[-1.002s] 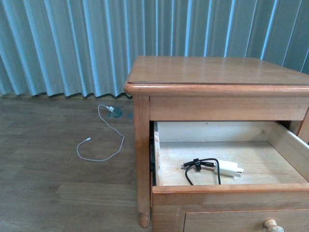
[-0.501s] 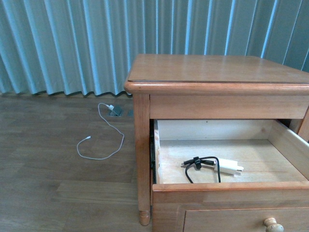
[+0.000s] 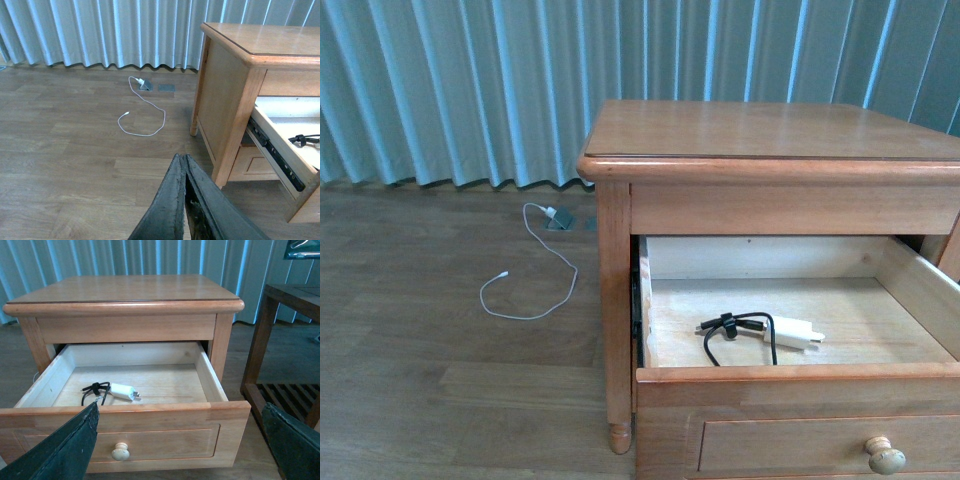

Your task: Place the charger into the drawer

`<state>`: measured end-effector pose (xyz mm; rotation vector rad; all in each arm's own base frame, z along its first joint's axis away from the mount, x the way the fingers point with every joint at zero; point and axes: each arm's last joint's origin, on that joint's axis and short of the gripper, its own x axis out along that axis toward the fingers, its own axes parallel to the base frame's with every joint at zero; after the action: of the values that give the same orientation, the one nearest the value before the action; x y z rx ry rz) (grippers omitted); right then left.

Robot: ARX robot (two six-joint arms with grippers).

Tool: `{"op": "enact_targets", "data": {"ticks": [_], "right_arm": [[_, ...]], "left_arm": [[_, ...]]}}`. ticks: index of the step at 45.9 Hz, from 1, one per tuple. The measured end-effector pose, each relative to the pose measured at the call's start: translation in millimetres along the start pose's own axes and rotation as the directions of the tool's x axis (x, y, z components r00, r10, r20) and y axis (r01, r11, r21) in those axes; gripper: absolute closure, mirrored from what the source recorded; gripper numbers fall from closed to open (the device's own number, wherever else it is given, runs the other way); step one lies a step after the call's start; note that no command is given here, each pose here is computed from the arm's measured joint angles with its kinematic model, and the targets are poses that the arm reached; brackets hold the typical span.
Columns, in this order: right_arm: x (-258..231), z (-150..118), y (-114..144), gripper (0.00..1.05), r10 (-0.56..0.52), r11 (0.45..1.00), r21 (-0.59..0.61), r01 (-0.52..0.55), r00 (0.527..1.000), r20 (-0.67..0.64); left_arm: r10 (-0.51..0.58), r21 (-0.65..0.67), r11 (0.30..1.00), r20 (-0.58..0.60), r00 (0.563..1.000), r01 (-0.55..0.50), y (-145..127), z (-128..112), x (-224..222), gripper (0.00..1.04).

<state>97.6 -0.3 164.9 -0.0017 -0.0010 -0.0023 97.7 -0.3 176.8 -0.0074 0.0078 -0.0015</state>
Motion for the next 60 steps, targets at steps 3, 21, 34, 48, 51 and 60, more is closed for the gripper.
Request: {"op": "enact_targets", "data": {"ticks": [3,21,34,48,51,60], "right_arm": [[0,0,0,0.08,0.0,1.0,0.0,0.0,1.0,0.0],[0,0,0,0.08,0.0,1.0,0.0,0.0,1.0,0.0],[0,0,0,0.08,0.013,1.0,-0.015,-0.013,1.0,0.006],[11,-6,11,0.08,0.112,0.968,-0.213,-0.131,0.989,-0.099],[16,-7,13,0.08,0.124,0.965,-0.21,-0.154,0.981,-0.151],[62,-7,23,0.08,0.15,0.967,-0.143,-0.209,0.929,-0.338]], "left_arm": [[0.0,0.0,1.0,-0.001,1.0,0.0,0,-1,0,1.01],[0.001,0.0,1.0,0.012,1.0,-0.001,0,-10,-1,1.01],[0.001,0.0,1.0,0.012,1.0,-0.001,0,-10,-1,0.89],[0.001,0.0,1.0,0.013,1.0,-0.001,0,-10,-1,0.39],[0.001,0.0,1.0,0.013,1.0,-0.001,0,-10,-1,0.3],[0.001,0.002,1.0,0.013,1.0,-0.001,0,-10,-1,0.07]]}}
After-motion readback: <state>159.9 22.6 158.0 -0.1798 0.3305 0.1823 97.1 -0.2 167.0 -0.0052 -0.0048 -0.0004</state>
